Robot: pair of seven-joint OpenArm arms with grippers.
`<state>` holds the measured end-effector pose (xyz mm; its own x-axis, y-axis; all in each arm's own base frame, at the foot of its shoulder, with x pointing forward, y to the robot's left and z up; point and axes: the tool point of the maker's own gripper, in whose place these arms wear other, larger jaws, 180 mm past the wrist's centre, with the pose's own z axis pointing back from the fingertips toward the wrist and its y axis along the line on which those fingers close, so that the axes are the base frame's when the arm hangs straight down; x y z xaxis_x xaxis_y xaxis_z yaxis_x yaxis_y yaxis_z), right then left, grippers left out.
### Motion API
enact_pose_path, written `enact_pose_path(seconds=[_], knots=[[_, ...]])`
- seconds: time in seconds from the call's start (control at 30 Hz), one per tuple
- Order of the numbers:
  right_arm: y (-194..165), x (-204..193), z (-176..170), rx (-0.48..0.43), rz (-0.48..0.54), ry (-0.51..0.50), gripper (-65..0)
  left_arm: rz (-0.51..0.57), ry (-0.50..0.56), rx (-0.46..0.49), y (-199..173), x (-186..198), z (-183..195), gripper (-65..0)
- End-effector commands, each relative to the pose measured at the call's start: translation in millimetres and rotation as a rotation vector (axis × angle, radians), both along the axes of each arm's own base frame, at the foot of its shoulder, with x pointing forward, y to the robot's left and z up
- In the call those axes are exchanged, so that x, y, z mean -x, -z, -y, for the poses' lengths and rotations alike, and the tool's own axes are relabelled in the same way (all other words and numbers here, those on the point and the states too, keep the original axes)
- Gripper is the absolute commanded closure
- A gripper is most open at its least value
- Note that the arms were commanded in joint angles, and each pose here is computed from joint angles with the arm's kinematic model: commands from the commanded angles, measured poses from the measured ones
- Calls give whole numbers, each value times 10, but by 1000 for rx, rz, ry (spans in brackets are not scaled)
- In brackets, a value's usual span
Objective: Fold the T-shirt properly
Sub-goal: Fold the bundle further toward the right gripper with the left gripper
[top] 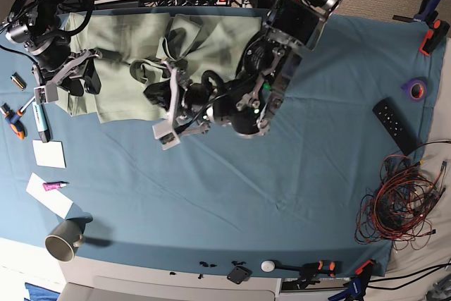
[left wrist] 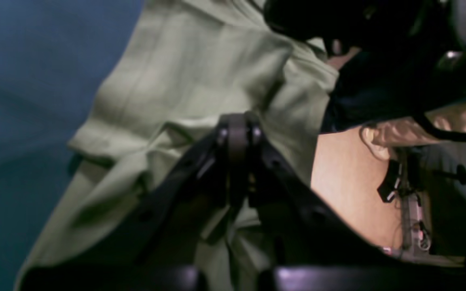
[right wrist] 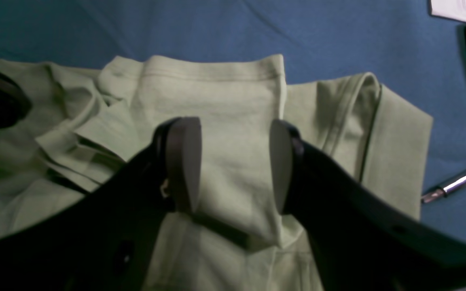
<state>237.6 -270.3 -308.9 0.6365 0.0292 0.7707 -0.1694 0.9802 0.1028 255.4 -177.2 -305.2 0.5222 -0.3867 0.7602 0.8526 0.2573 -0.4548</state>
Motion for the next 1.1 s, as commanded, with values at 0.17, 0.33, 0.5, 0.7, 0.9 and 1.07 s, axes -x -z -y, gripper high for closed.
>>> enact_pose_path(seconds=[0.17, 0.33, 0.5, 0.7, 0.9, 1.07], knots=[[-123, -61, 37, 15, 48, -1, -276, 13, -9, -44, 138, -8, -210, 0], [-137, -72, 35, 13, 58, 0, -276, 9, -28, -132, 365, -40, -504, 0], [-145, -77, 35, 12, 63, 1, -276, -7, -33, -156, 467, 2, -605, 0], [-145, -77, 35, 12, 63, 1, -276, -38, -57, -110, 545, 186, -463, 0], [-146, -78, 35, 12, 64, 1, -276, 21, -136, -90, 563, 118, -365, 0], [-156, -86, 34, 11, 71, 1, -276, 27, -153, -34, 425, 80, -214, 0]])
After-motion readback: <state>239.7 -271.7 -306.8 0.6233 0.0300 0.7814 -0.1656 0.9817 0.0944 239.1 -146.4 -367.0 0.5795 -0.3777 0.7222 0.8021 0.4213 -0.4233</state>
